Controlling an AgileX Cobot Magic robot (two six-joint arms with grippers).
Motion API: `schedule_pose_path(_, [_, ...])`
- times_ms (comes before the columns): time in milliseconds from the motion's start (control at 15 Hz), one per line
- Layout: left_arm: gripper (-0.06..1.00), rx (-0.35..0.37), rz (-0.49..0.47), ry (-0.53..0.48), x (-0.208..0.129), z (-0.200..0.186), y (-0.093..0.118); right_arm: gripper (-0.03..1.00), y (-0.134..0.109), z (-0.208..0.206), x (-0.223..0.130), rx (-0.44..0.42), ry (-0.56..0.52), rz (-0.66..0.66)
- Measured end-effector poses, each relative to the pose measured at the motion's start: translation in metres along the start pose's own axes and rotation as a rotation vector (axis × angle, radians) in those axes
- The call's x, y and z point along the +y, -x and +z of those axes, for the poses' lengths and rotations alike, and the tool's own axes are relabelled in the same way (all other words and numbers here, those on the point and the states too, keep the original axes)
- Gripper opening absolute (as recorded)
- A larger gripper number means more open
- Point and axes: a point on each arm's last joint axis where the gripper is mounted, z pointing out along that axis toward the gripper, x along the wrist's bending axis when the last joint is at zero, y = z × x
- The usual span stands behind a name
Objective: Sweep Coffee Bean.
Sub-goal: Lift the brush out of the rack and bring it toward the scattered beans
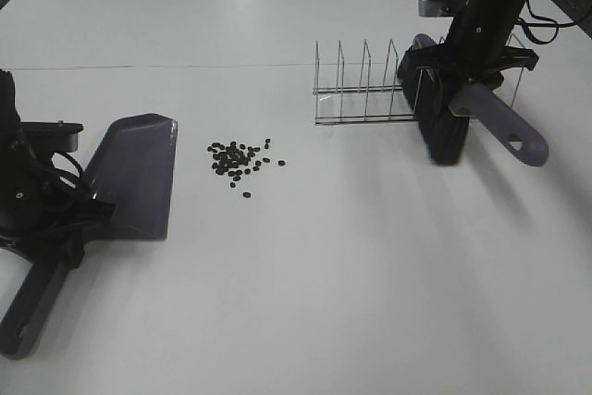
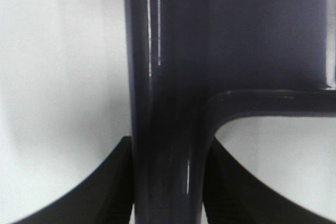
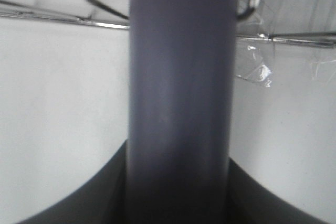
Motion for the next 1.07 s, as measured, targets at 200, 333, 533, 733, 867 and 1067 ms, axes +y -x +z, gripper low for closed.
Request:
schedule_pose_path(200, [0.34, 0.0, 0.0, 0.001, 0.0, 0.0, 0.0, 0.29, -0.001, -0.005, 0.0, 0.013, 0.011, 0.01])
schedule_pose_path(333, [0.34, 0.0, 0.0, 0.002, 0.0, 0.0, 0.0, 0.29, -0.001, -0.005, 0.0, 0.014, 0.011, 0.011])
schedule_pose_path(533, [0.34, 0.0, 0.0, 0.002, 0.0, 0.0, 0.0, 0.29, -0.002, -0.01, 0.0, 0.014, 0.02, 0.011])
schedule_pose_path(733, [0.34, -0.004, -0.04, 0.001, 0.0, 0.0, 0.0, 0.29, -0.004, -0.059, -0.009, -0.001, 0.098, 0.017])
schedule_pose_path(867, [0.34, -0.004, -0.047, 0.001, 0.0, 0.0, 0.0, 0.29, -0.011, -0.075, -0.019, -0.046, 0.109, 0.0])
schedule_pose_path(1067, [0.34, 0.0, -0.045, -0.006, -0.001, 0.0, 0.0, 0.29, -0.056, -0.093, -0.04, -0.131, 0.117, -0.107])
